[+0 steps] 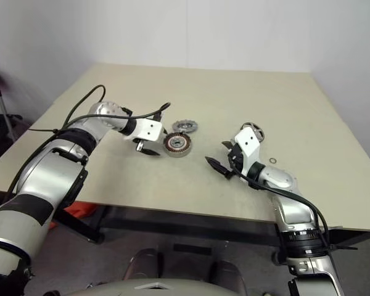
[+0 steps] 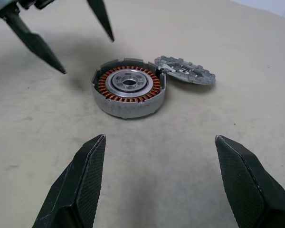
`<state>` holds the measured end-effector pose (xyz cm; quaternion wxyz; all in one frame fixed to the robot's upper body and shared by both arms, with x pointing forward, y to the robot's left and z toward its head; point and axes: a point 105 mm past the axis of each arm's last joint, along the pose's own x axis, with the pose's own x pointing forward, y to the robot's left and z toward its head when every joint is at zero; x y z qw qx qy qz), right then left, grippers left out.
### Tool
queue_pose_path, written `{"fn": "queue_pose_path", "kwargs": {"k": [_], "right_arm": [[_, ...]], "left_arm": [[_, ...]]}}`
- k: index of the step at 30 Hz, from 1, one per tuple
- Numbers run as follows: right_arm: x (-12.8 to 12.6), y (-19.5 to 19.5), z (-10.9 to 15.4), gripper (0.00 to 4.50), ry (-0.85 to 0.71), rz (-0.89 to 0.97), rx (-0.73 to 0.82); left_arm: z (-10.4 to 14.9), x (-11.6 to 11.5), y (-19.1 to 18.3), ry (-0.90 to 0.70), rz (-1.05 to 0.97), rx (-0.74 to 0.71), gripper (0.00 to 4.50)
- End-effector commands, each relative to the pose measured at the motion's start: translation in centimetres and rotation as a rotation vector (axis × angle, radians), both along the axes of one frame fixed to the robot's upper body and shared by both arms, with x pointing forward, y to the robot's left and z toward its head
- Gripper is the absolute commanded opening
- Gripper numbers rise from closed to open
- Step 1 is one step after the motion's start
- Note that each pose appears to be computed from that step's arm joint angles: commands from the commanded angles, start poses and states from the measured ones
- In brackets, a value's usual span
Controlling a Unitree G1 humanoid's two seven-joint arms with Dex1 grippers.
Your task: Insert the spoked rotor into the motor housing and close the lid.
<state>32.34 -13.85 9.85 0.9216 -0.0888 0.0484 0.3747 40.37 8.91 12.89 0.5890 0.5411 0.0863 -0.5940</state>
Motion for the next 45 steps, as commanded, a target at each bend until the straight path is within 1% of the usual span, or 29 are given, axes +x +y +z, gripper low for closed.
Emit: {"fn": "queue_pose_path", "kwargs": {"k": [1,10,16,31,37,39,42,45], "right_arm": [[-0.2,0.9,1.6,4.12,-0.062,0.014,0.025],[-0.1,1.4,1.9,4.12,-0.088,-0.029,0.044],[-0.6,1.9,2.0,4.12,-0.102,-0.056,0.068],[-0.9,2.3,2.7,4.12,-0.157,-0.157,0.12],[-1.0,1.9,2.9,4.12,-0.165,-0.178,0.12],[-0.9,1.8,3.0,4.12,-0.168,-0.185,0.121],[-0.8,1.8,3.1,4.12,-0.171,-0.188,0.122],[-0.8,1.8,3.1,4.12,-0.171,-0.192,0.122]], "left_arm": [[1.1,0.6,-0.6,-0.06,-0.011,0.028,4.11],[-0.3,0.8,-1.2,-0.07,0.008,0.087,4.11],[-1.1,0.8,-1.7,-0.074,0.007,0.113,4.11],[-0.8,1.4,-2.4,-0.125,0.013,0.182,4.11],[-1.4,1.5,-2.3,-0.122,0.031,0.2,4.11],[-1.5,1.4,-2.3,-0.114,0.032,0.197,3.74],[-1.8,1.3,-2.3,-0.103,0.032,0.2,2.88],[-2.0,1.2,-2.2,-0.099,0.032,0.202,2.88]]}}
